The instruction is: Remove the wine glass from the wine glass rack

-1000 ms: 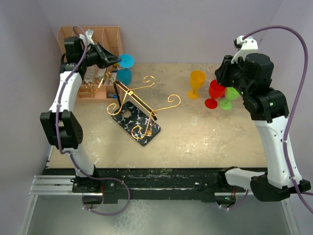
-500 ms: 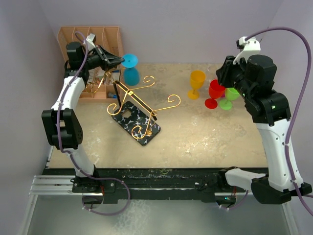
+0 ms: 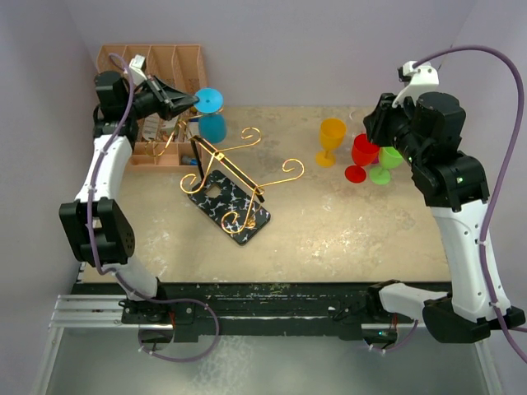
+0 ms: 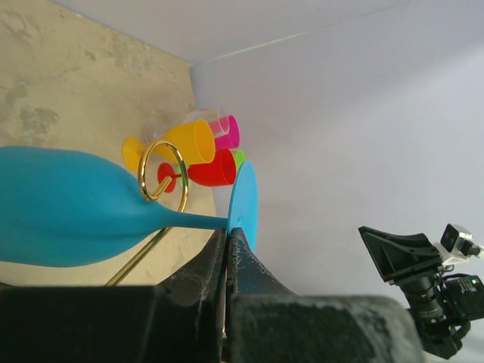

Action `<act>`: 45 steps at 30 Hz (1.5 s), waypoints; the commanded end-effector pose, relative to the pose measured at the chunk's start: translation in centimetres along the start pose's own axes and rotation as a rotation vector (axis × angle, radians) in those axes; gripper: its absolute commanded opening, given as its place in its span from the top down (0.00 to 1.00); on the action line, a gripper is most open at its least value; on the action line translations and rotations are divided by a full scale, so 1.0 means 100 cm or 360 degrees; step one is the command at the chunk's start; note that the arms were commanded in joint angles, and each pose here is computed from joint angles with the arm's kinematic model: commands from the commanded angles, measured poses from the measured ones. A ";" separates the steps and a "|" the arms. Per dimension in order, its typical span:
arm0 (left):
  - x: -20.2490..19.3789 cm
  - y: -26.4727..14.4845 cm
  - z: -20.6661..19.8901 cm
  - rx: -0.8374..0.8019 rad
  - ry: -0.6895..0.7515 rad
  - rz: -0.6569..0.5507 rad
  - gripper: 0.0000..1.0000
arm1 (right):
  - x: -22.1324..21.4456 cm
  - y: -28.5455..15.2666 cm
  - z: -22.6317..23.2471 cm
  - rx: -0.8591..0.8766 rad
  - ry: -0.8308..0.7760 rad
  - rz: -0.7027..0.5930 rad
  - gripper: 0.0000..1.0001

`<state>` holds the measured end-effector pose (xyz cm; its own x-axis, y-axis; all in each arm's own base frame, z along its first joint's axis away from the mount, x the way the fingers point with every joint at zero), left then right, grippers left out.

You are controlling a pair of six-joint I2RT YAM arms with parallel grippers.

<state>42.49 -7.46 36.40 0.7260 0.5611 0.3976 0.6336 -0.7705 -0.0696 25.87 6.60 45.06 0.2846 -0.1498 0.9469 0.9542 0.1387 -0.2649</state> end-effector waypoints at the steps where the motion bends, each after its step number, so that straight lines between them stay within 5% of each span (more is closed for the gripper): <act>1: 0.010 -0.033 -0.025 0.0098 0.0206 -0.0189 1.00 | 0.014 -0.008 0.002 0.0028 0.0013 -0.0125 0.69; 9: 0.014 -0.063 -0.041 0.0343 0.0374 -0.0442 1.00 | 0.014 -0.013 0.003 0.0040 0.0019 -0.0131 0.70; 15: -0.001 -0.075 -0.084 0.0060 0.0456 -0.0503 1.00 | 0.010 -0.016 0.007 0.0123 0.0016 -0.0119 0.69; 32: -0.116 -0.161 -0.245 -0.0980 0.0842 -0.0347 1.00 | 0.006 -0.080 0.104 0.1742 0.0094 -0.0072 0.72; 38: -0.181 -0.206 -0.287 -0.1363 0.1115 -0.0186 1.00 | -0.007 -0.109 0.117 0.2383 0.0036 -0.0038 0.52; 45: -0.236 -0.241 -0.306 -0.1565 0.1310 -0.0171 1.00 | 0.005 -0.116 0.127 0.2657 -0.0075 -0.0208 0.29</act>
<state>6.75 -10.84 56.75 0.1748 0.5622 0.8083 0.0941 -0.8268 0.5546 17.11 17.68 47.80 0.3756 -0.2089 0.9029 0.0193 0.9758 0.2177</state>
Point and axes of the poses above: each gripper's point midway between its finger pads, its own y axis out along the fingers, its own z axis along the line the jaws close on, x = y × z, the point moved 6 cm from there along -y, back along the fingers, and after that the axes turned 5 degrees about y, right-handed, at the moved point
